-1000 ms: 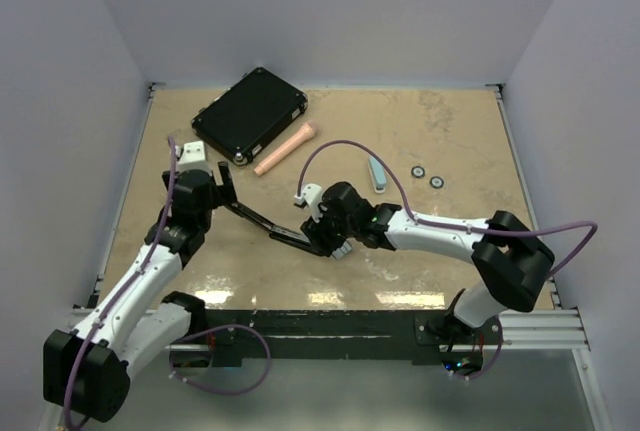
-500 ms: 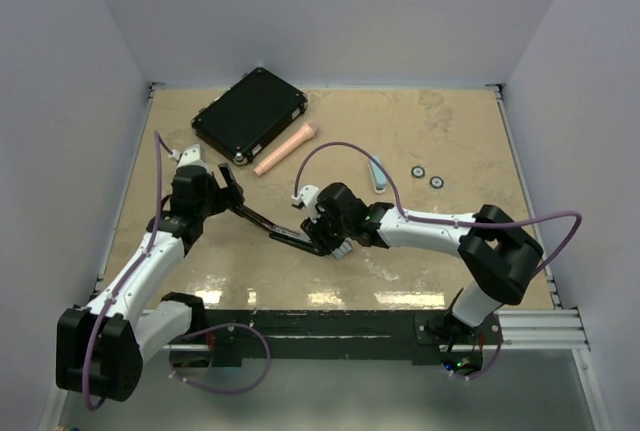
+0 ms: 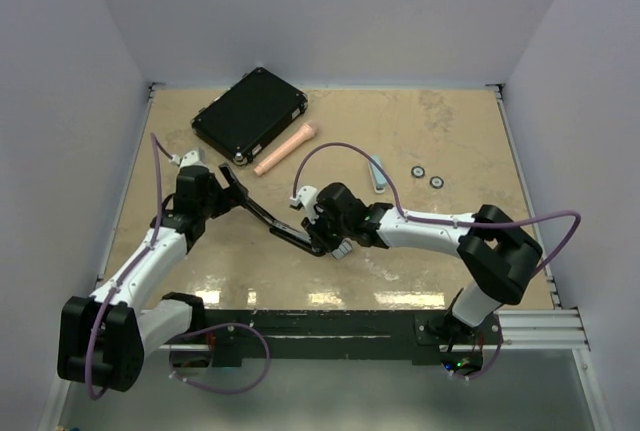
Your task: Load the staples into the stapler
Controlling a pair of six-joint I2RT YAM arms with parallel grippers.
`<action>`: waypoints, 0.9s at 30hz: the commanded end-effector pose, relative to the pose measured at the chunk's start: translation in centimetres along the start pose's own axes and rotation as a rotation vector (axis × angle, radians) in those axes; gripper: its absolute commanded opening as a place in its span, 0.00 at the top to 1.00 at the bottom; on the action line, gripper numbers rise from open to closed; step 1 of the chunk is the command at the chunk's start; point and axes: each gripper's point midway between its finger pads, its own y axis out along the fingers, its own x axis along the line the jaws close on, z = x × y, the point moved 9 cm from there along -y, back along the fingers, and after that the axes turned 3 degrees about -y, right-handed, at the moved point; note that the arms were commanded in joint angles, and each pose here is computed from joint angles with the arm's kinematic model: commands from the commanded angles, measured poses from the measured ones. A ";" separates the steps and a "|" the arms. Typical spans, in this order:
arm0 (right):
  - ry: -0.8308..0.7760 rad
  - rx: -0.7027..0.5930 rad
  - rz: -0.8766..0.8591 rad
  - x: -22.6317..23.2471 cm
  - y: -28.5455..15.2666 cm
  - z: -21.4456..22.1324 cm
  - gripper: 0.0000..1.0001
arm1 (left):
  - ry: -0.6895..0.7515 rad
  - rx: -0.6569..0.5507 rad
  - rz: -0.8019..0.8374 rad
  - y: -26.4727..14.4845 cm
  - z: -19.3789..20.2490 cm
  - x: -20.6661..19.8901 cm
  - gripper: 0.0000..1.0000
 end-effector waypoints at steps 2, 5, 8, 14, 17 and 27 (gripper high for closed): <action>-0.010 -0.086 -0.017 0.1 0.4 -2.1 0.92 | -0.059 -0.038 0.001 0.7 0.1 0.2 0.06; -0.012 -0.091 -0.020 0.1 0.5 -2.3 0.92 | -0.094 -0.062 0.026 1.1 -0.1 -0.1 0.07; -0.012 -0.094 -0.015 0.1 0.6 -2.5 0.93 | -0.120 -0.095 0.047 1.6 -0.6 -0.6 0.10; -0.015 -0.102 -0.011 0.0 0.8 -2.6 0.94 | -0.106 -0.100 0.034 2.6 -1.1 -0.8 0.16; -0.014 -0.101 -0.011 0.1 0.9 -2.5 0.95 | -0.107 -0.094 0.035 3.1 -1.0 -0.8 0.21; -0.003 -0.101 -0.014 0.1 1.2 -2.3 0.96 | -0.019 -0.124 0.151 2.0 -1.8 -2.0 0.65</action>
